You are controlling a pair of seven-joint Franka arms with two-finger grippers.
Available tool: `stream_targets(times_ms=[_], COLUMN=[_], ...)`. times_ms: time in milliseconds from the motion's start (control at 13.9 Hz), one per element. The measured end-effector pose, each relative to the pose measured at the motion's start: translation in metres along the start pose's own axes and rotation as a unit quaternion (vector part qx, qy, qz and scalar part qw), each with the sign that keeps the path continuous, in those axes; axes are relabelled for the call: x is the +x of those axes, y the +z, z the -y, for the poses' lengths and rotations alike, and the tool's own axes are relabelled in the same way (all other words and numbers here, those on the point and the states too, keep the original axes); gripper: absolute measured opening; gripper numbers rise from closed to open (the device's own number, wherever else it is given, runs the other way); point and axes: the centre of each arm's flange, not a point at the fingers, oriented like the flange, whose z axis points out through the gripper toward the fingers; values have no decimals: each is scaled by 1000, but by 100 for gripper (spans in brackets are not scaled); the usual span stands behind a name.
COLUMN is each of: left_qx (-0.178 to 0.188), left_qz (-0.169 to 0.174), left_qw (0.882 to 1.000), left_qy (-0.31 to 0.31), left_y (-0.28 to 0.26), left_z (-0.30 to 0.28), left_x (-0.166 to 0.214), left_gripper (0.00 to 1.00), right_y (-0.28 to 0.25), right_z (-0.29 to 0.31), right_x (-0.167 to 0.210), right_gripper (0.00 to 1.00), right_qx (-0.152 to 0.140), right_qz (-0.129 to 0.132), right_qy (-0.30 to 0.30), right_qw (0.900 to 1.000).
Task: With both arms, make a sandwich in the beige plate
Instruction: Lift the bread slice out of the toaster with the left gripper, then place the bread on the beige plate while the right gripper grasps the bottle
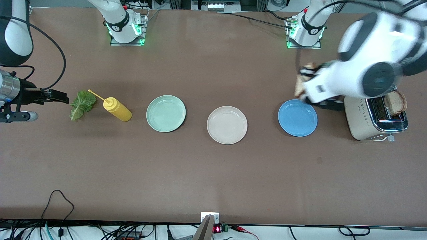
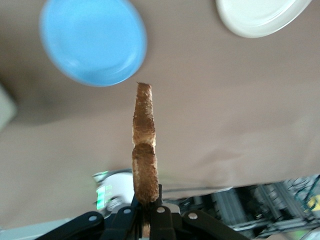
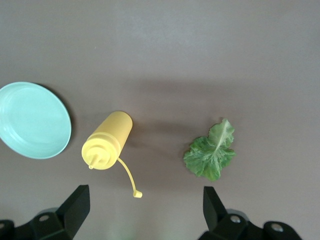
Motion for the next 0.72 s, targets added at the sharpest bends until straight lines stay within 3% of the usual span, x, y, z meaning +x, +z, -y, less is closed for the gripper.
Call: stream_targets(times_ms=[361,577,722], left_qx=[-32,-114,-152], left_qz=[-55,-79,-84], left_qw=[998,990,985], left_qy=[9,7,-8], left_y=[51,79,102], left_z=[-110,-155,-159], left_x=[49,81,110], left_gripper=[7,7,7], right_y=[16,47,68], right_z=[-44,-64,-78], right_x=[-7,-18,-28], right_gripper=[100,100,100], right_qx=[63,96,130], right_qz=[10,30,17], right_qy=[-116,-198,-246], right_qw=[991,975,960])
